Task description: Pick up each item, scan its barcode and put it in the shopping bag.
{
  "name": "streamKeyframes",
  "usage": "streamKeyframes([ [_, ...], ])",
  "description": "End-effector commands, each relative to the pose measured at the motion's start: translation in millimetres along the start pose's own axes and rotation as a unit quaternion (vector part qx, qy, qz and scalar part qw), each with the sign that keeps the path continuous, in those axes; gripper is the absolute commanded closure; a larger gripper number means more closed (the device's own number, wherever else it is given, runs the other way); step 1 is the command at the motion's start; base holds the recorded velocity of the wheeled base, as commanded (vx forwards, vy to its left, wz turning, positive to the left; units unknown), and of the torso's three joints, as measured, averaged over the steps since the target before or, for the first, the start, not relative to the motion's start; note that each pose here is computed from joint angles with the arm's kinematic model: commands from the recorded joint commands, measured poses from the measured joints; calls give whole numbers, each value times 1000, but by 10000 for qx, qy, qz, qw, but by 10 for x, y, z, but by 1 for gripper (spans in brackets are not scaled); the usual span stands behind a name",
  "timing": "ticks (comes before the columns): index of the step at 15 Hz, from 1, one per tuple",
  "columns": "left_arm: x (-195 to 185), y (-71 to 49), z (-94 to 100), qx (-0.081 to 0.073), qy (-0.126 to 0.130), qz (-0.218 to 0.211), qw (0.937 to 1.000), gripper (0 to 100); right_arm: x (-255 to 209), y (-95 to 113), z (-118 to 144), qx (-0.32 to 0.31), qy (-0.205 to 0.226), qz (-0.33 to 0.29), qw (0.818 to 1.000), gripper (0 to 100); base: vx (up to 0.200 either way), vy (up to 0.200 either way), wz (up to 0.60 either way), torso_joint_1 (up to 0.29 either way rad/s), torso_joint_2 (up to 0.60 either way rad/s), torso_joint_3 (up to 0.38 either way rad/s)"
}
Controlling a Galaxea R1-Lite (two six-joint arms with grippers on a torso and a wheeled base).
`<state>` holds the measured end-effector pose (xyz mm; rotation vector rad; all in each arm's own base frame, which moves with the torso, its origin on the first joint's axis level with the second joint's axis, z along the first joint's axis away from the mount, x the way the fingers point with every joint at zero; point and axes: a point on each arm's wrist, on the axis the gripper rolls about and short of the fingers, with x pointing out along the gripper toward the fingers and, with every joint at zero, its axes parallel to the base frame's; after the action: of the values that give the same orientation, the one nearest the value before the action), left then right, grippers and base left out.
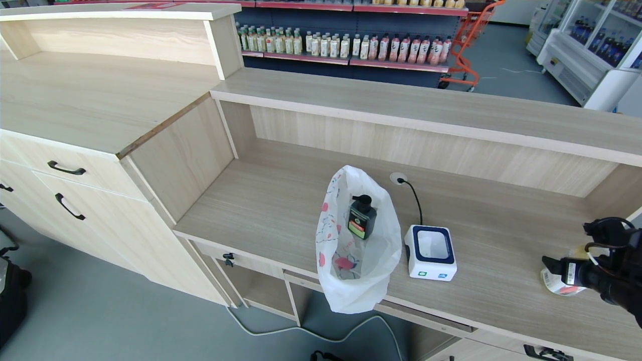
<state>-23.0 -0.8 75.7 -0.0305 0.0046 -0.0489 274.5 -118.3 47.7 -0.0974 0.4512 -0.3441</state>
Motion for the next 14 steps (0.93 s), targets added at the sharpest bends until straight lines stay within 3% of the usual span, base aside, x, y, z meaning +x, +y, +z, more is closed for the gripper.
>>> streamKeyframes([
  [1, 0, 0, -2, -1, 4, -1, 10000, 0, 53, 15, -54, -46, 53, 20, 10000, 0, 0, 0, 0, 0, 0, 0],
  [5, 0, 0, 0, -1, -4, 7, 10000, 0, 109, 23, -100, -261, 7, 11, 9997, 0, 0, 0, 0, 0, 0, 0],
  [14, 0, 0, 0, -1, -4, -1, 10000, 0, 177, 109, -122, -116, -168, 114, 9997, 0, 0, 0, 0, 0, 0, 0],
])
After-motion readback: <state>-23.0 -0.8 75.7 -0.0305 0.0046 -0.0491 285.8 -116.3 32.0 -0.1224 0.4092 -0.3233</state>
